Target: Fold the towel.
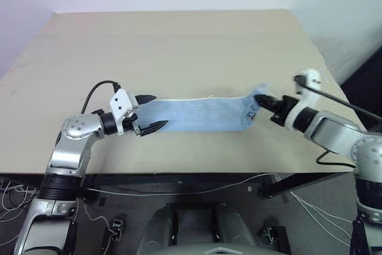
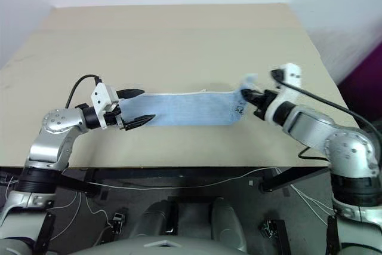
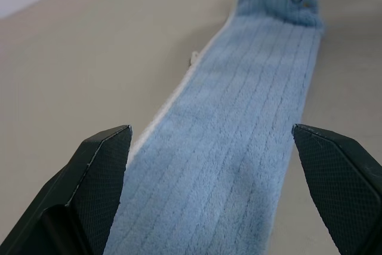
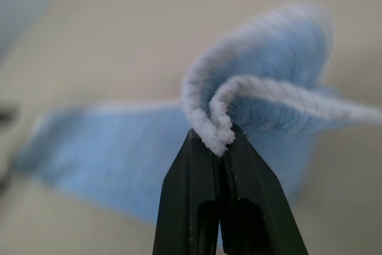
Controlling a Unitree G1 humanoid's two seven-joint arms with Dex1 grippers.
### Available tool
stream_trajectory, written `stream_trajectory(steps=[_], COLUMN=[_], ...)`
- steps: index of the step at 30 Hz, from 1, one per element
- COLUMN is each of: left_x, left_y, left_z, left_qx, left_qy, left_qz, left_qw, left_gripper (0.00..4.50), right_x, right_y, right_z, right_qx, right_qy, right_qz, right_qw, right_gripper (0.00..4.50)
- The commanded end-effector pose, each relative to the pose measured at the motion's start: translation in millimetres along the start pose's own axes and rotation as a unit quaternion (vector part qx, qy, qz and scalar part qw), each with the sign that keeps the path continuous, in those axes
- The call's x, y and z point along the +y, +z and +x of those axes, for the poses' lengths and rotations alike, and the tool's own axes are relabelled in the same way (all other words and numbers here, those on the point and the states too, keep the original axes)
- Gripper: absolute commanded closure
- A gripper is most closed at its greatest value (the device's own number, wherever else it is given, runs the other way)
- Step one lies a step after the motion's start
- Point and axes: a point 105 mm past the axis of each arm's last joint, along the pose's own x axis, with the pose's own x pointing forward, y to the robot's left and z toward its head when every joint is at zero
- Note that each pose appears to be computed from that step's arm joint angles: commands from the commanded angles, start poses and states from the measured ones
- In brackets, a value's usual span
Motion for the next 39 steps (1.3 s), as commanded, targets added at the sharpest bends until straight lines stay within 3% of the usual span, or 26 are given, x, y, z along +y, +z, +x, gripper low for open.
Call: stream_trajectory(steps=[1, 9, 21, 25, 29, 35, 39], left_x=[0.6, 0.3, -2.2, -1.7, -1.2, 3.2, 9.7], left_y=[10.4, 11.7, 9.7, 9.8, 9.4, 11.9, 14.2], left_z=[2.6, 2.0, 0.0, 0.3, -2.1, -15.5, -26.3], left_qx=[-0.013, -0.016, -0.015, -0.015, -0.014, -0.034, -0.062], left_qy=[0.000, 0.008, 0.015, 0.015, 0.017, 0.053, 0.107], left_qz=[0.020, 0.021, 0.018, 0.017, 0.015, -0.018, -0.065], left_qw=[1.000, 1.000, 1.000, 1.000, 1.000, 0.998, 0.990], left_gripper=[0.00, 0.00, 0.00, 0.00, 0.00, 0.00, 0.00], right_x=[15.4, 36.7, 55.9, 59.2, 61.7, 34.0, 17.6], right_y=[-10.3, -39.8, -44.4, -40.8, -20.0, 17.6, 17.4], right_z=[12.6, 54.3, 72.3, 65.8, 51.1, 34.9, 47.6], right_qx=[0.039, 0.088, 0.090, 0.083, 0.041, -0.029, -0.040], right_qy=[0.037, 0.093, 0.130, 0.151, 0.163, 0.113, 0.089], right_qz=[-0.112, -0.193, -0.203, -0.195, -0.189, -0.154, -0.169], right_qw=[0.992, 0.973, 0.966, 0.966, 0.967, 0.981, 0.981], right_gripper=[4.46, 4.46, 4.46, 3.52, 2.14, 2.14, 3.04])
